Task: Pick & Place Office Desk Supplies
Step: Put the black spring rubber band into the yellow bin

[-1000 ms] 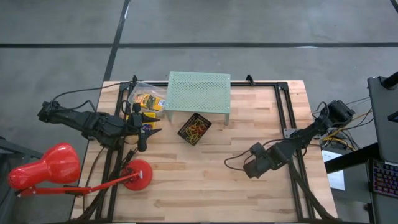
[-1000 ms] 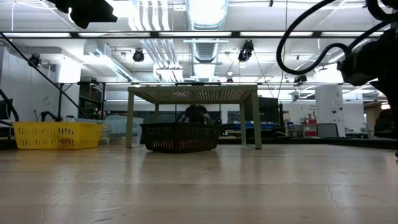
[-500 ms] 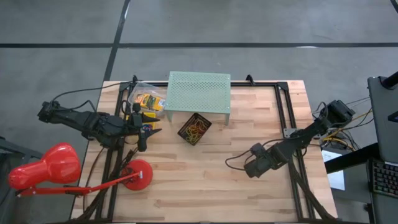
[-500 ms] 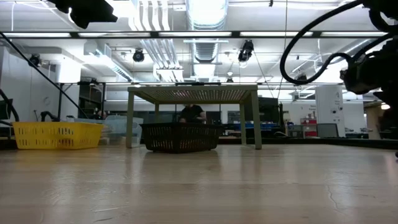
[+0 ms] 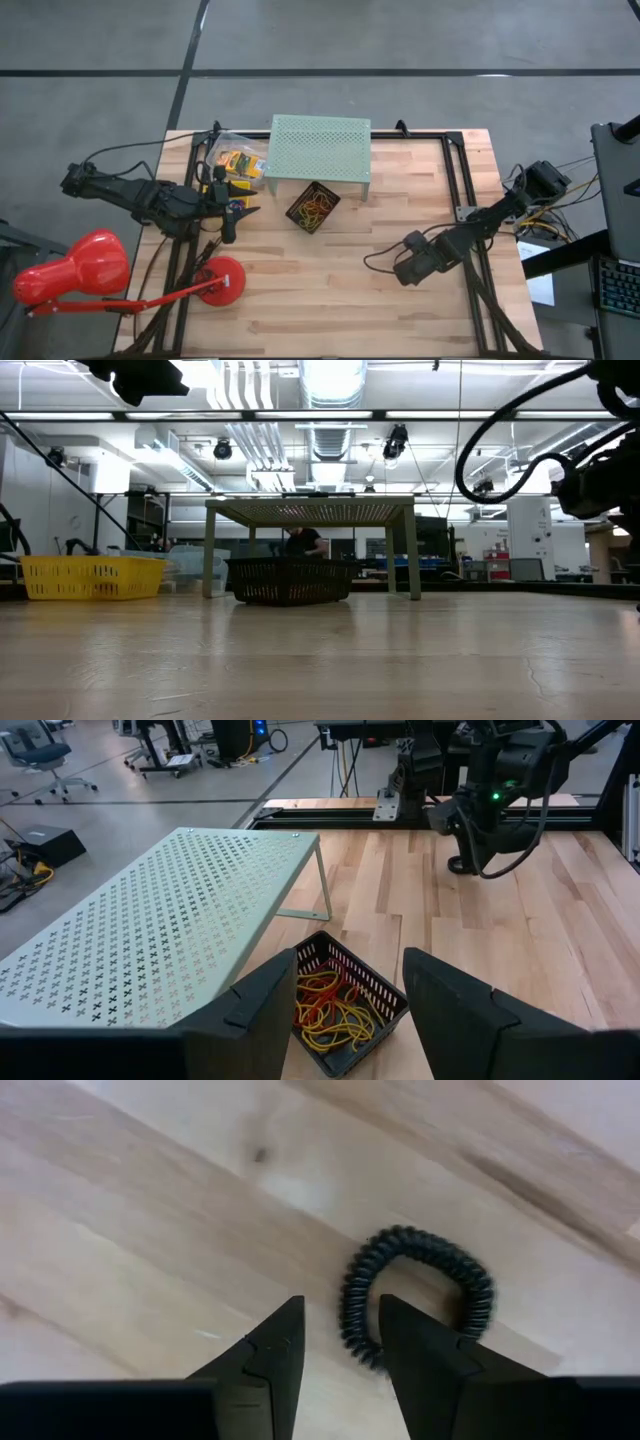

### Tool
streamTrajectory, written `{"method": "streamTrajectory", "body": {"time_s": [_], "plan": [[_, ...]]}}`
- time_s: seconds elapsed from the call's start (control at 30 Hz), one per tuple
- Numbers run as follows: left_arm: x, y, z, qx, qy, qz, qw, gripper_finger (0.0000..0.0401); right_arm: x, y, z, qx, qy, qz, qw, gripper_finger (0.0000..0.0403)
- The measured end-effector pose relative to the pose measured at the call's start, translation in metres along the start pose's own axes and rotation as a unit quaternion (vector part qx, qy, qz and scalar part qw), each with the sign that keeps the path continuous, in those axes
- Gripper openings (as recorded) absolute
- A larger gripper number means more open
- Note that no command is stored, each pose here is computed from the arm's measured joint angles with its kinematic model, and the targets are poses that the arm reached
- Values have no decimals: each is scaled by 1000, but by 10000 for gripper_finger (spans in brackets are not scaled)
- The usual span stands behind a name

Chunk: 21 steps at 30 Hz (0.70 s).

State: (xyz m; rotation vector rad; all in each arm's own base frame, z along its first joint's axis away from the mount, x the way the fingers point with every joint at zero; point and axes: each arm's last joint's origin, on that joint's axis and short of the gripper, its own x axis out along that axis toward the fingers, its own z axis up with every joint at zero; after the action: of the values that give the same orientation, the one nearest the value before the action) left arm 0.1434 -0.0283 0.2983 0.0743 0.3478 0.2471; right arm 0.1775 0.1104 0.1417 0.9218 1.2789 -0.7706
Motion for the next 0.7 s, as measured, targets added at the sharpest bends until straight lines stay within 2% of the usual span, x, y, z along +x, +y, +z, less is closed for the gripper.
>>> {"method": "streamTrajectory", "body": {"time_s": [0.2,0.7], "plan": [[0,0,0,0,0,0,1000,185,0,3,0,-23,1,15,1000,114],[0,0,0,0,0,0,1000,185,4,-3,0,-23,0,3,1000,66]]}}
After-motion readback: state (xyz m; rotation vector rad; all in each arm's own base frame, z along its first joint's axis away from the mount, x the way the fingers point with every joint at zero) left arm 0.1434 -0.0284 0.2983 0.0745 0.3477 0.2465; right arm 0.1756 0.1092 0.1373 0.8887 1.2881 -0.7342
